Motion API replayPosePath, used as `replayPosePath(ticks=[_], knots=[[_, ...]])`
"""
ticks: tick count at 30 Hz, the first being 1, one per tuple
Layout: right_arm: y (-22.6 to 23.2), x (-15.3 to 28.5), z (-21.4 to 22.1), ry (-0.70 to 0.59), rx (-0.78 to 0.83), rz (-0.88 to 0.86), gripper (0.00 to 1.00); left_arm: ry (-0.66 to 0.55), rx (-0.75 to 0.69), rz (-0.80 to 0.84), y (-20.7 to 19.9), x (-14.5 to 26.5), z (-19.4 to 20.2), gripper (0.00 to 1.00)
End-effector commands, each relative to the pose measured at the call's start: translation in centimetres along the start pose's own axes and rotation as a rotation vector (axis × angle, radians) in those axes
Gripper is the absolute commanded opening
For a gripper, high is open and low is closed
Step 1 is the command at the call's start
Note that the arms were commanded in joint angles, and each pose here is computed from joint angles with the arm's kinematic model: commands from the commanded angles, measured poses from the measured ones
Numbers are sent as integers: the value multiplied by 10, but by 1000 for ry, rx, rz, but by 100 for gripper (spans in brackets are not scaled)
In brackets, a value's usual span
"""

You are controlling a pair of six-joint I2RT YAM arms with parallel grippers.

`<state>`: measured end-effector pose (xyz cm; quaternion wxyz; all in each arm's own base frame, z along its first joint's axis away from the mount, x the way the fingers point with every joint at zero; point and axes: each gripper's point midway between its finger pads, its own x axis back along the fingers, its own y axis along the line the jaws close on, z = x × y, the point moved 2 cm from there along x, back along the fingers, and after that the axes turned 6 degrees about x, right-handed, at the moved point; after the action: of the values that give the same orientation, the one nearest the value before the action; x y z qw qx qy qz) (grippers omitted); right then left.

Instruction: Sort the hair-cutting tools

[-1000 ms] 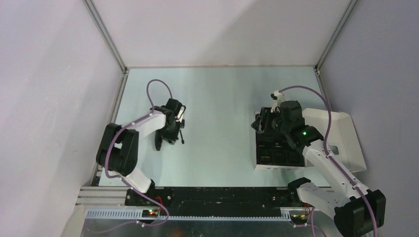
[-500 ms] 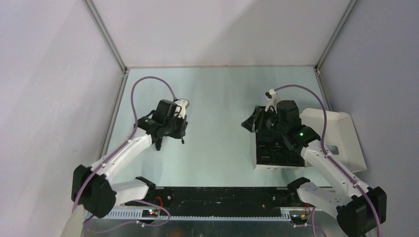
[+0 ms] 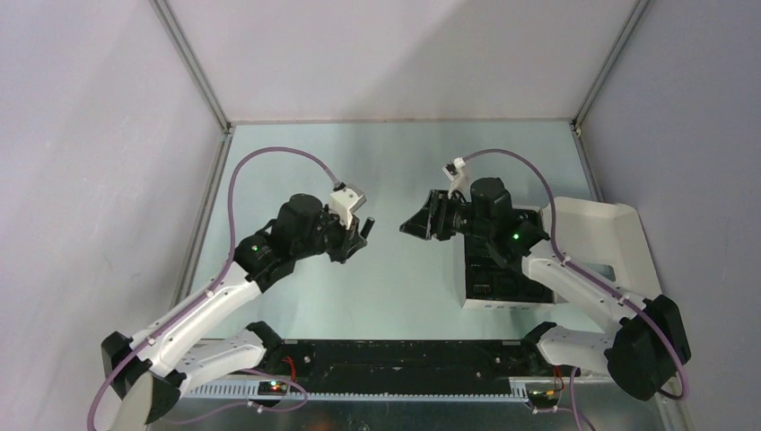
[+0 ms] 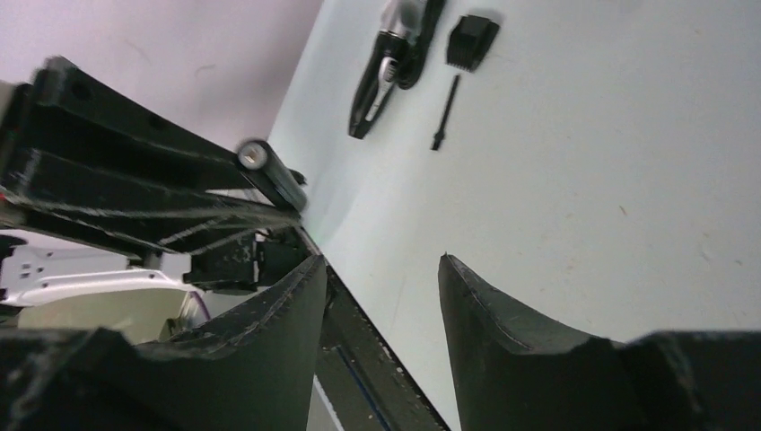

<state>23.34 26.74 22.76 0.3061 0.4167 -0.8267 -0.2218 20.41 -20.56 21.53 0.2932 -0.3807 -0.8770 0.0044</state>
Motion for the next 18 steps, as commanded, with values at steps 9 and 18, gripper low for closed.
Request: replayPosePath(ticks=[9,18], knots=[[64,-11,-46,-65,50,-232,55,-56,-190,107,-34,-2,-25,0],[67,-25,-33,9,48,-229,52,-53,-241,120,-38,-3,-31,0]])
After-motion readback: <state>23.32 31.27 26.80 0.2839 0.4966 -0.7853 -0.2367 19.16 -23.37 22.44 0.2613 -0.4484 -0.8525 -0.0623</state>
